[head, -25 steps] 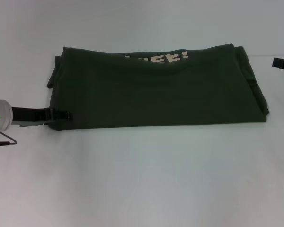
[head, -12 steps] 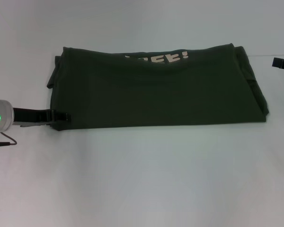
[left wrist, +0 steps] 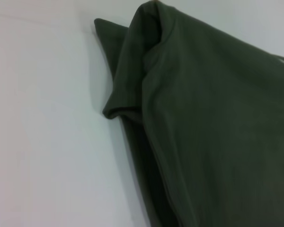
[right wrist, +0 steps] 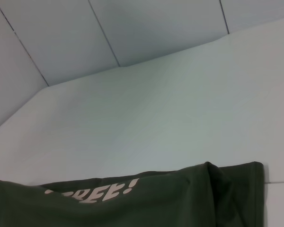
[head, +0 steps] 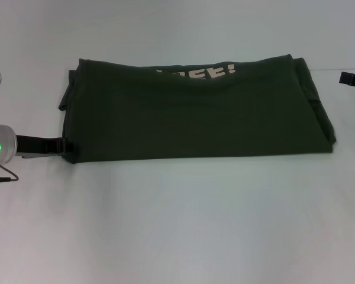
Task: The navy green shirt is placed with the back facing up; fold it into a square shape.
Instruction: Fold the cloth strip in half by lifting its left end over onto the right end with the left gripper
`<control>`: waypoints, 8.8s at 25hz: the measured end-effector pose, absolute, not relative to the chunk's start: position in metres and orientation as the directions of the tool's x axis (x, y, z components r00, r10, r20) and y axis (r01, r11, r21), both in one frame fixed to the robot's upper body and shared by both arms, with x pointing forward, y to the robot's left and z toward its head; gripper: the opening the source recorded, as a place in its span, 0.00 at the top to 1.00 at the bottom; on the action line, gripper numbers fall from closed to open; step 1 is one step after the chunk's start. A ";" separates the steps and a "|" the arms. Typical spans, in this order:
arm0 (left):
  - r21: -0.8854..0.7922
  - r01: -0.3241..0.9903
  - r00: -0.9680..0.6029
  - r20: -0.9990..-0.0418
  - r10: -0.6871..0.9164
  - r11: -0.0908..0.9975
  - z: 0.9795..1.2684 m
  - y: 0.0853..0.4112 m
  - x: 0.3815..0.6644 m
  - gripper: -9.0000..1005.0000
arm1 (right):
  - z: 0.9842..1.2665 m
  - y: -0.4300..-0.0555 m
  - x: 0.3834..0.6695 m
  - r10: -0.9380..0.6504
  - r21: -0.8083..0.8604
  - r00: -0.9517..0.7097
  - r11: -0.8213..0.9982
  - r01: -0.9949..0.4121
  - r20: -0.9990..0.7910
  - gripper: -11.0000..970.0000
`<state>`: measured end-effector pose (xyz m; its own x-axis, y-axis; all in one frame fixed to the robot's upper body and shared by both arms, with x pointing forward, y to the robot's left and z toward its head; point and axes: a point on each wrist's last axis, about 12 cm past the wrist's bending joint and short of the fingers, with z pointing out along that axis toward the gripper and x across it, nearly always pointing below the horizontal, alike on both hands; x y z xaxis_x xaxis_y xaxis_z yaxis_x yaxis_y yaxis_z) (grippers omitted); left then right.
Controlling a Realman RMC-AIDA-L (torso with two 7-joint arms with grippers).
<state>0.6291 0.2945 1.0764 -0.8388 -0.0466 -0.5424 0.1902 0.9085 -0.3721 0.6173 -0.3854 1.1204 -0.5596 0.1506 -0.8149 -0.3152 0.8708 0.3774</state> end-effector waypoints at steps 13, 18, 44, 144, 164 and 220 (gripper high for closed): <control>-0.365 0.196 -0.840 -0.542 -0.036 0.910 1.077 0.293 0.630 0.94 | 1.120 -0.384 0.617 0.141 0.378 -0.572 0.869 -0.320 -0.808 0.18; -0.366 0.199 -0.840 -0.542 -0.034 0.909 1.078 0.293 0.630 0.96 | 1.123 -0.383 0.620 0.132 0.393 -0.625 0.869 -0.299 -0.769 0.18; -0.366 0.218 -0.841 -0.542 -0.016 0.905 1.080 0.292 0.631 0.96 | 1.107 -0.355 0.625 -0.018 0.341 -0.821 0.905 -0.256 -0.570 0.18; -0.358 0.223 -0.840 -0.543 -0.008 0.906 1.079 0.290 0.630 0.96 | 1.081 -0.327 0.628 -0.083 0.263 -0.798 0.920 -0.292 -0.597 0.87; -0.360 0.226 -0.837 -0.548 -0.008 0.905 1.081 0.292 0.632 0.96 | 1.084 -0.331 0.628 -0.067 0.275 -0.798 0.919 -0.284 -0.599 0.92; -0.527 0.314 -0.928 -0.347 0.137 0.790 1.121 0.325 0.590 0.91 | 1.077 -0.375 0.543 0.000 0.497 -0.866 0.819 -0.286 -0.500 0.79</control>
